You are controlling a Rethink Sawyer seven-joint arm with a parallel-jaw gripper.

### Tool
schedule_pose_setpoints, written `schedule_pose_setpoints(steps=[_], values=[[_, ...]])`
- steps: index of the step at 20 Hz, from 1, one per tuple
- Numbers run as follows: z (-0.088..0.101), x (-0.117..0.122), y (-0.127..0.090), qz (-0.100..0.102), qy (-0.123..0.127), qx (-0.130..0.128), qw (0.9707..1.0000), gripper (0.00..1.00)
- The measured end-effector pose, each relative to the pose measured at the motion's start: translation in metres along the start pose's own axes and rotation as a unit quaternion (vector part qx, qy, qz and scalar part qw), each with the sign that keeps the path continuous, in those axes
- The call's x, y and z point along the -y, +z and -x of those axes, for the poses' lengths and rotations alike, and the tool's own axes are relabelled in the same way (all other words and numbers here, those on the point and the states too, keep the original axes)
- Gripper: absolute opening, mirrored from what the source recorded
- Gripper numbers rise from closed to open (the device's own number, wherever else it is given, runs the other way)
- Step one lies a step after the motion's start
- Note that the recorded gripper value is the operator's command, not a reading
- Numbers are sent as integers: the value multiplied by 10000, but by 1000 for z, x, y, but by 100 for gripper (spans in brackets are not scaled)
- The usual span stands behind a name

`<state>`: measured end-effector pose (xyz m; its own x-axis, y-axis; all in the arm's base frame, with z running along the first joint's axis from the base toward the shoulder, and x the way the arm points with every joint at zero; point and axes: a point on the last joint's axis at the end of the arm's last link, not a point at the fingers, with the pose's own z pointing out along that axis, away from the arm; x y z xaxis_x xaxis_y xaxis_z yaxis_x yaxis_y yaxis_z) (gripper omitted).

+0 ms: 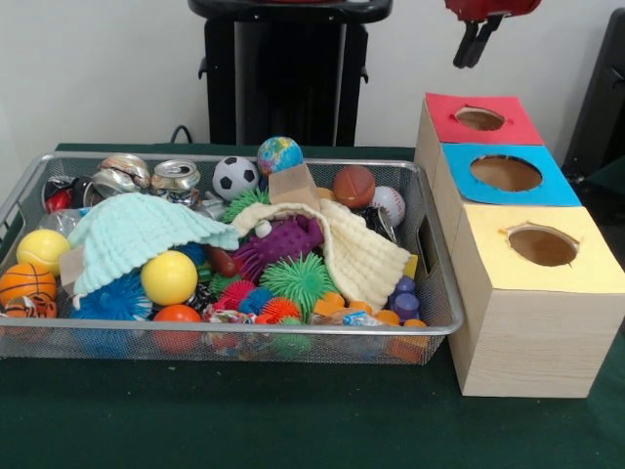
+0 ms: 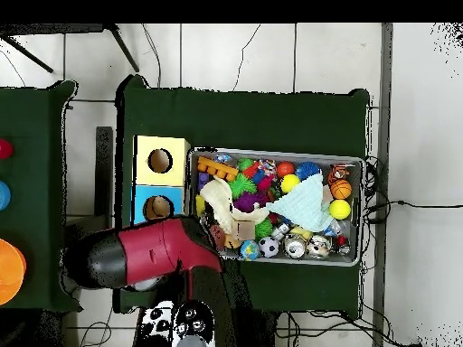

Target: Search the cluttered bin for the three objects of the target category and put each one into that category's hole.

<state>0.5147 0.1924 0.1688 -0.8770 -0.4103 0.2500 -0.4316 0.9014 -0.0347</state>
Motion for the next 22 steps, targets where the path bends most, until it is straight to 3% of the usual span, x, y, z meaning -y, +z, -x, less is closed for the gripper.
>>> schedule_pose_setpoints(steps=[5,6,11,13,15,16,22], values=[[0,23,3,-48,129,120,9998,0],[-1,40,7,-90,216,186,9996,0],[-5,81,19,-143,448,323,9984,0],[-10,116,33,-128,685,419,9967,0],[-13,132,41,-101,802,465,9956,0],[-17,155,53,-46,954,520,9941,0],[-33,204,87,164,1226,508,9910,0]])
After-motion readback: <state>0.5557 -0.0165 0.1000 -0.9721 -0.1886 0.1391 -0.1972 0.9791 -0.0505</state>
